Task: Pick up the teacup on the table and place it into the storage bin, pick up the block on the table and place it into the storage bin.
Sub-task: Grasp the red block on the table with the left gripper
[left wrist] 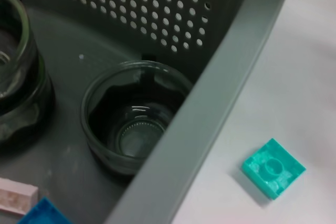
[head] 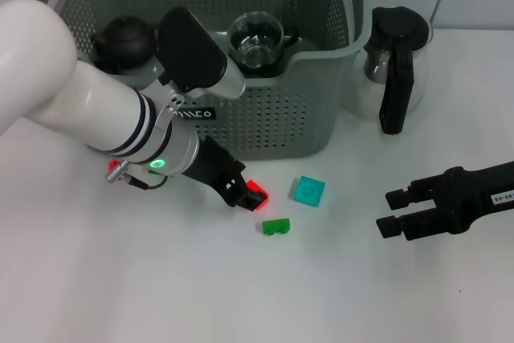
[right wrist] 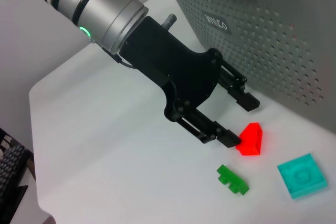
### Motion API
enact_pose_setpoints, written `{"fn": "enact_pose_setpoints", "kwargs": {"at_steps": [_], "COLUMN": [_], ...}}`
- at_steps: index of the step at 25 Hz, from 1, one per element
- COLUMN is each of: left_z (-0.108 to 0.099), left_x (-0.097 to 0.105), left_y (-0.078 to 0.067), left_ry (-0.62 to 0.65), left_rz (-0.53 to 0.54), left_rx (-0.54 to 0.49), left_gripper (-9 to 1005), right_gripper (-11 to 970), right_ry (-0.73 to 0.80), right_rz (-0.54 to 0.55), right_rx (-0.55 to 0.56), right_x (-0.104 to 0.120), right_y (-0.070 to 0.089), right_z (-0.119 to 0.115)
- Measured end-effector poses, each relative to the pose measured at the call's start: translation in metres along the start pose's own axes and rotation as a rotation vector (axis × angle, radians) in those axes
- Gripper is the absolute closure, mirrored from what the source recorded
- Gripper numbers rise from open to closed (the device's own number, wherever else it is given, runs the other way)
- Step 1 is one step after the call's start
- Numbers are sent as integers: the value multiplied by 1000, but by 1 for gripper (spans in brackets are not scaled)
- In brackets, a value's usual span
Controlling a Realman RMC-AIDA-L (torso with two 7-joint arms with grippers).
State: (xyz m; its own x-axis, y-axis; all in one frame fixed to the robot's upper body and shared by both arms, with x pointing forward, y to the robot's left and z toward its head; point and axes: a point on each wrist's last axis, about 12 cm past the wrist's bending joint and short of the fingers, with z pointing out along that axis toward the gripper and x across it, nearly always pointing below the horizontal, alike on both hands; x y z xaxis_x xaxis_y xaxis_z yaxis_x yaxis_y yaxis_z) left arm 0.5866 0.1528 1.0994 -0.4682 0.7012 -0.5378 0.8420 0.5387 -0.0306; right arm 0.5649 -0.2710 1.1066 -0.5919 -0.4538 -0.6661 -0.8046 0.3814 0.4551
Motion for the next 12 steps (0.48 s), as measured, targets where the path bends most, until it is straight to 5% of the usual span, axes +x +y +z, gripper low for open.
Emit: {"fn": "enact_pose_setpoints", "kwargs": {"at_steps": [12], "left_z": [8], "left_x": [-3], "left_y": [-7], "left_ry": [13], "left_rz": [56], "left_rx": [-6], "left_gripper": [428], "right_gripper": [246], "right_ry": [1], "right_rz": [1], "right_rx": [0], "right_x": [0], "right_y": [0], "right_z": [0]}}
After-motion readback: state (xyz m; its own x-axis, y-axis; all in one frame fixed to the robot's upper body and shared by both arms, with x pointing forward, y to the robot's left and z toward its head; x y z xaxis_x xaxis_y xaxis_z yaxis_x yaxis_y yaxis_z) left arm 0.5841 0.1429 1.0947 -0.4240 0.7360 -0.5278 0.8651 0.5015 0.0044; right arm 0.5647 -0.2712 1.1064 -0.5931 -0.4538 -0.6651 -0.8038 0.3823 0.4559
